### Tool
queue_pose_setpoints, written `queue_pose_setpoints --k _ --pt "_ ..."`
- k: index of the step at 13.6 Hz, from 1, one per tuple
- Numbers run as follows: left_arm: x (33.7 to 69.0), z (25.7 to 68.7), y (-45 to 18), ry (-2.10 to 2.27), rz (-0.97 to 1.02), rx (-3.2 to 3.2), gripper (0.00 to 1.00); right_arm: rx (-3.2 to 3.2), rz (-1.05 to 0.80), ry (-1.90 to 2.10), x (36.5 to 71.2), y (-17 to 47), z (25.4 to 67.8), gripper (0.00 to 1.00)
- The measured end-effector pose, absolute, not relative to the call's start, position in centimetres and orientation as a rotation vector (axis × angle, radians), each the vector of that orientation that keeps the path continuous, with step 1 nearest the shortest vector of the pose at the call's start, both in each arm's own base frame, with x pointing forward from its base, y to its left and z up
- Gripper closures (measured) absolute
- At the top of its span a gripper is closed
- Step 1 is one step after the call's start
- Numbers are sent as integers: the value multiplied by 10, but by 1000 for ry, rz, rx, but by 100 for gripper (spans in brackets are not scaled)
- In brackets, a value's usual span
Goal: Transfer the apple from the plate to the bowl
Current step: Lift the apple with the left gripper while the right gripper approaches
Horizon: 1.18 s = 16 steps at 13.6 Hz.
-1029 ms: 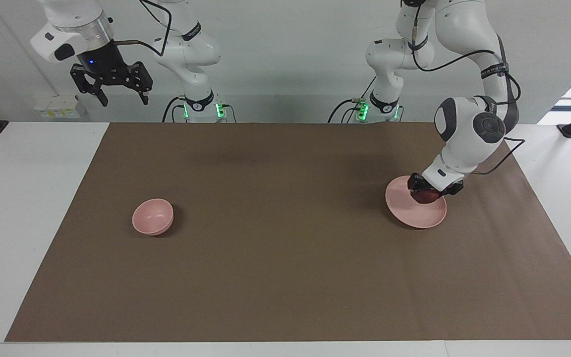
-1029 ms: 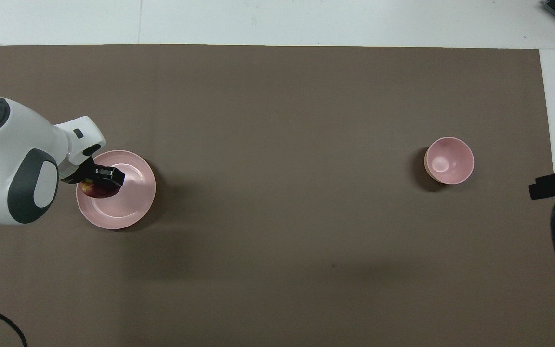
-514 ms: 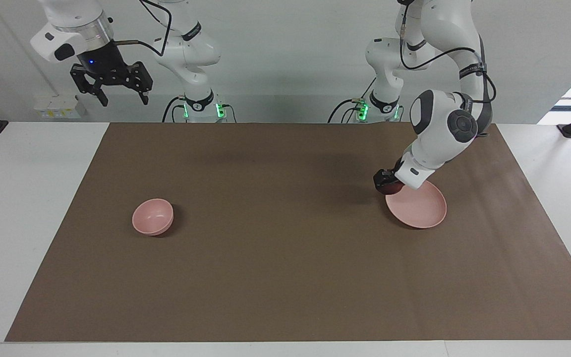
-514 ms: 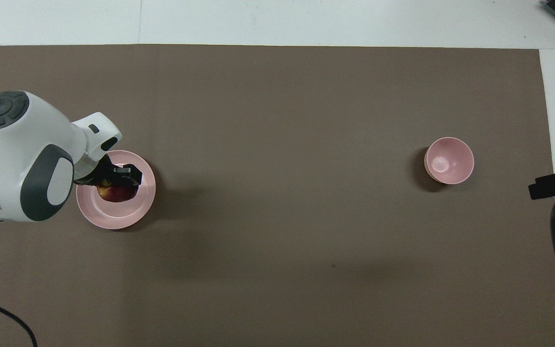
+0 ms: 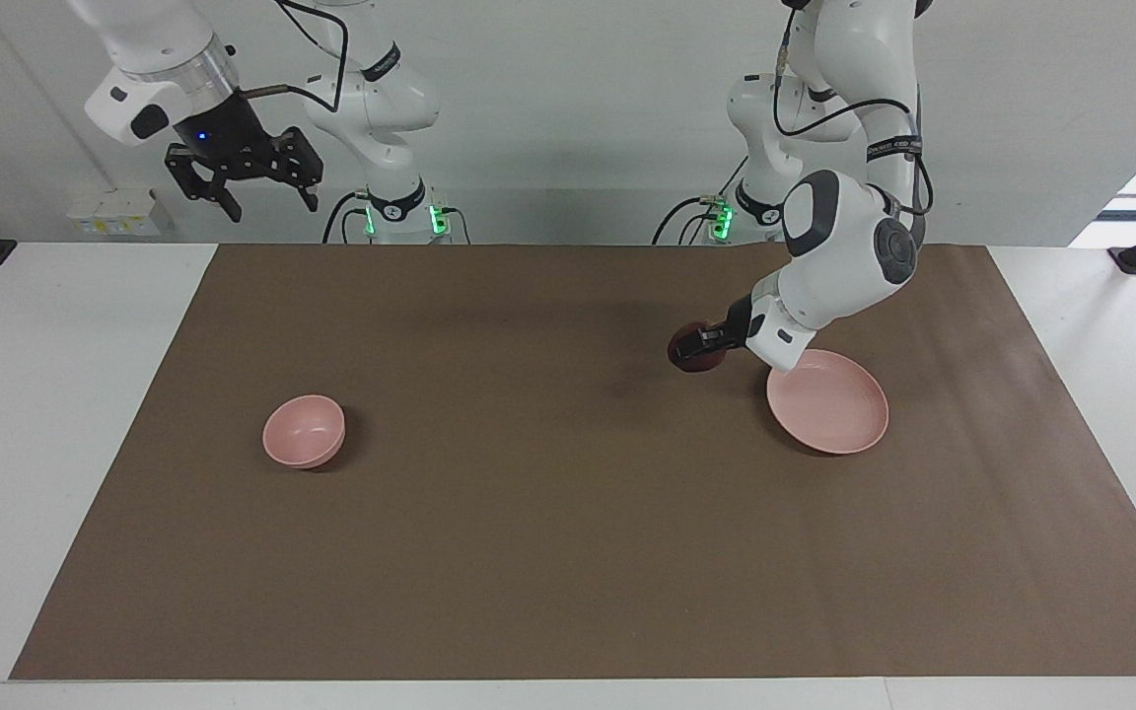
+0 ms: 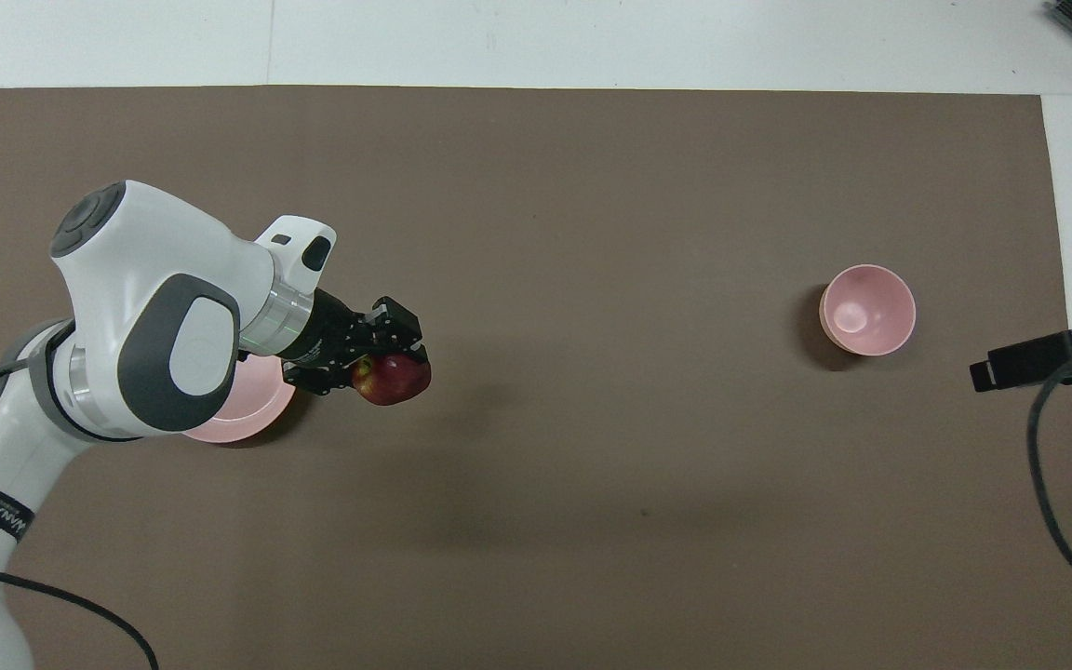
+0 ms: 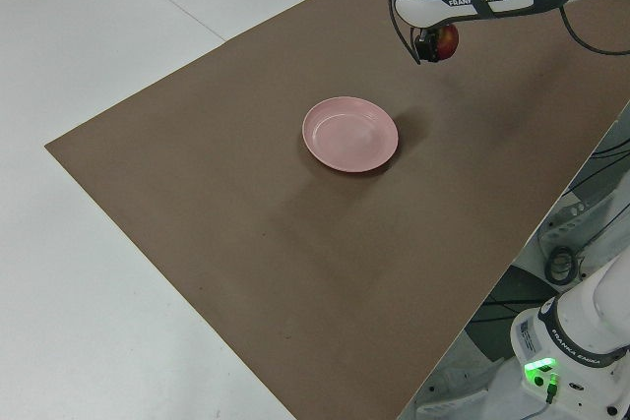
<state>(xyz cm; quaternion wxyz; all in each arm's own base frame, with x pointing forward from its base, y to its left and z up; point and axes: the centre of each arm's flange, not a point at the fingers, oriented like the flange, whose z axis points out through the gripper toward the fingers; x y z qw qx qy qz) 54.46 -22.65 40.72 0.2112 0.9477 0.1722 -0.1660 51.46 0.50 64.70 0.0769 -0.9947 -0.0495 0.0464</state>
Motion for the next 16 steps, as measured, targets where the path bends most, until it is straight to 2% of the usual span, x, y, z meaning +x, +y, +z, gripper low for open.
queue_pose_setpoints --k 9,16 --pt "546 467 -284 632 -471 2506 22 -2483 207 -8 519 21 584 0" --pt "532 487 -323 875 -710 2235 22 -2220 150 87 504 35 575 0"
